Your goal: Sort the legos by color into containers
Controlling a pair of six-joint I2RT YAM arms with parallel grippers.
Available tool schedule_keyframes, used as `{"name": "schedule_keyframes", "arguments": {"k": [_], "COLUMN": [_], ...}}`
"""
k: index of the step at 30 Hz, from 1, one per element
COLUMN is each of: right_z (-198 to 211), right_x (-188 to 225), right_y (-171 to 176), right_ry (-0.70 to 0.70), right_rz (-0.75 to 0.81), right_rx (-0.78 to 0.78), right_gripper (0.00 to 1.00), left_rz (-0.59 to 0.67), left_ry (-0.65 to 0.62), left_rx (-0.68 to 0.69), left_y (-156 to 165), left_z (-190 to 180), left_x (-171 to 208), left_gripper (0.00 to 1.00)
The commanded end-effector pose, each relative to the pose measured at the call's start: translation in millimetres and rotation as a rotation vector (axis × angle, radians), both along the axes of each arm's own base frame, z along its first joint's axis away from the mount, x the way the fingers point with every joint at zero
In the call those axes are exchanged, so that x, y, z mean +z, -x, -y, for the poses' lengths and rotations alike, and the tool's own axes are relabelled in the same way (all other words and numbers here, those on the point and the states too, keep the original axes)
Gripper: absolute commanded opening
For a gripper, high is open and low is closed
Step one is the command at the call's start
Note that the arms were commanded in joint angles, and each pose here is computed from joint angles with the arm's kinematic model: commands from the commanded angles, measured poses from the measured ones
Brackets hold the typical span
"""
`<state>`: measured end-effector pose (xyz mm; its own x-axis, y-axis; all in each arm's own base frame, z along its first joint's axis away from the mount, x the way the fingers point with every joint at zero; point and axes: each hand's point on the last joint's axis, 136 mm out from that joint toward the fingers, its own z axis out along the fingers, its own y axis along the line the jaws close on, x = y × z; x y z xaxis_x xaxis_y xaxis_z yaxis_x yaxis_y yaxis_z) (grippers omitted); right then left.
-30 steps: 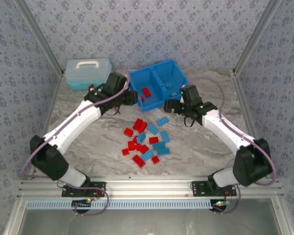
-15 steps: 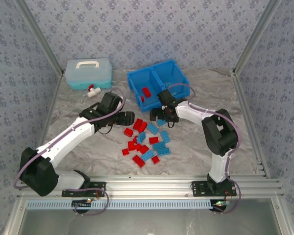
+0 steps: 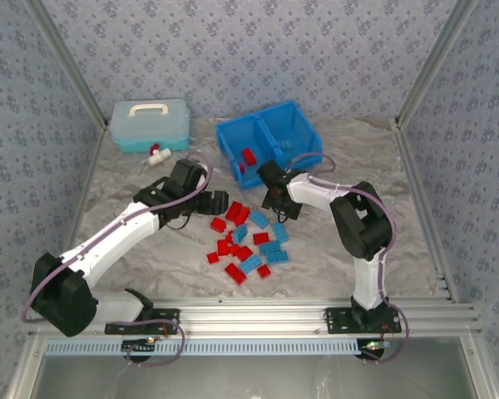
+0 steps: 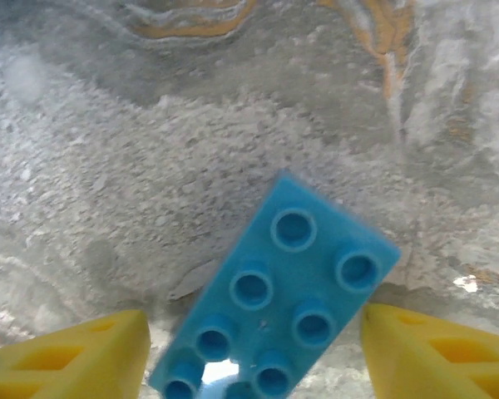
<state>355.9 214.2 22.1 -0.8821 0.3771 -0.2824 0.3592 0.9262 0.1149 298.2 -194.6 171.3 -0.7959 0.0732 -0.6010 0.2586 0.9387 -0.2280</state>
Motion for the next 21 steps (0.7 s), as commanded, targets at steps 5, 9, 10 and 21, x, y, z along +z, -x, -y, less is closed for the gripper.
{"name": "schedule_keyframes", "arguments": {"k": [5,9,10,21], "right_z": [5,16,18,30], "right_x": [-19,-7,-2,150], "right_y": [9,7,6,-31], "right_ry": [-0.002,0.018,0.019,0.128], "right_rz": [-0.035,0.002,0.015,0.427], "right_rx": [-0.048,-0.038,-0.031,0.271], "right_gripper": [0.51,0.36,0.31,0.17], "left_rz": [0.059,0.057,0.059,0.139], "left_ry": [0.005,0.007,0.009,0.112], "left_rx": [0.013,0.014,0.015,-0.017], "left_y": [0,0,0,1], "left_z": [-6,-6,-7,4], "left_x": [12,11,12,34], "left_gripper": [0.89,0.89,0.89,0.99]}}
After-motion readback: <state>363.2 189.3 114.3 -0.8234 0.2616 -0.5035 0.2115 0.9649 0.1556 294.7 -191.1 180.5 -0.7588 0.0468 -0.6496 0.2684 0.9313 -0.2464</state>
